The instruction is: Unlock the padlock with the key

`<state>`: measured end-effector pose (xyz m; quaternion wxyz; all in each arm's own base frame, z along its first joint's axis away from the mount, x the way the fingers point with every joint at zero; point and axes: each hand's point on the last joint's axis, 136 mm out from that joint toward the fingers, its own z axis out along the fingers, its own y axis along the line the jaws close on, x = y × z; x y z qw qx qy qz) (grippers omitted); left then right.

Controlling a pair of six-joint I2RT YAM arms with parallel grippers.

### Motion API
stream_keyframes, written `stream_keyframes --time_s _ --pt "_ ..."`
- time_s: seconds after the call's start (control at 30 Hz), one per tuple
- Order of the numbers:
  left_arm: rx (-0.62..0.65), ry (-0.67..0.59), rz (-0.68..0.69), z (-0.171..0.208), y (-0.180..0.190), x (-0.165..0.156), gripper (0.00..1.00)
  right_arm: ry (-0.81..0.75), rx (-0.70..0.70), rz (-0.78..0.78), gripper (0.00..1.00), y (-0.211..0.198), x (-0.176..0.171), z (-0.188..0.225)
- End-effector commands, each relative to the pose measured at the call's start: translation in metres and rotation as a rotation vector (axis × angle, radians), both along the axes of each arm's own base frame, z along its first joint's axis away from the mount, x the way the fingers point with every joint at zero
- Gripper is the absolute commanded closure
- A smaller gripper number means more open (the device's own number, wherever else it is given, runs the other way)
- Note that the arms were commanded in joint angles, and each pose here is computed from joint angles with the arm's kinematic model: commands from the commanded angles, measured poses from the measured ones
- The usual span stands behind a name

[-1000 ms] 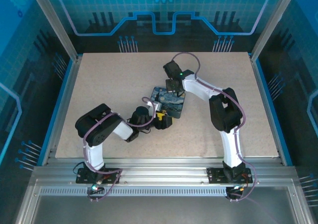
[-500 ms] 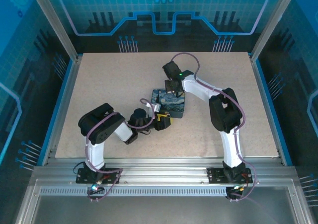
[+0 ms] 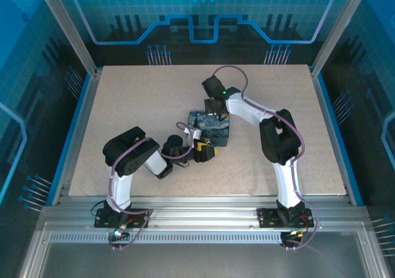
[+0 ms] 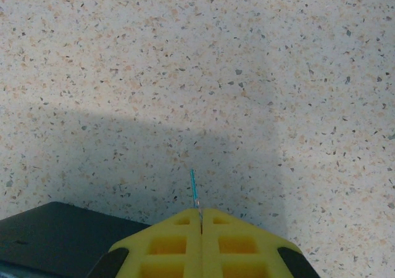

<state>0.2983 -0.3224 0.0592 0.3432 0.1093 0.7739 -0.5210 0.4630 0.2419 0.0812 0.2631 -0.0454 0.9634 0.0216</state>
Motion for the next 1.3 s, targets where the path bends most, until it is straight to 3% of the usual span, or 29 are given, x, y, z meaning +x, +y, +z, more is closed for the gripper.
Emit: stream_keyframes --time_s 0.0,0.17,0.5,0.8,1.03,1.27 --pt "-0.015 0.009 -0.003 -0.003 -0.006 0.004 0.27 0.085 -0.021 0.031 1.00 0.001 -0.026 -0.013" --pt "0.002 0.005 0.054 -0.007 0.004 0.007 0.29 0.057 -0.009 0.007 1.00 -0.010 -0.023 0.003" --pt "-0.006 0.004 0.037 -0.001 0.004 0.002 0.35 -0.009 0.003 -0.092 1.00 -0.063 -0.021 0.042" --pt "-0.016 0.001 0.026 0.005 0.001 0.003 0.34 0.018 -0.043 -0.190 1.00 -0.110 -0.059 0.027" --pt "-0.019 0.000 0.018 0.007 -0.002 0.005 0.32 0.068 -0.031 -0.150 1.00 -0.090 -0.082 -0.001" --pt "-0.027 -0.001 0.016 0.005 -0.005 0.008 0.27 0.091 0.006 -0.129 1.00 -0.068 -0.074 -0.015"
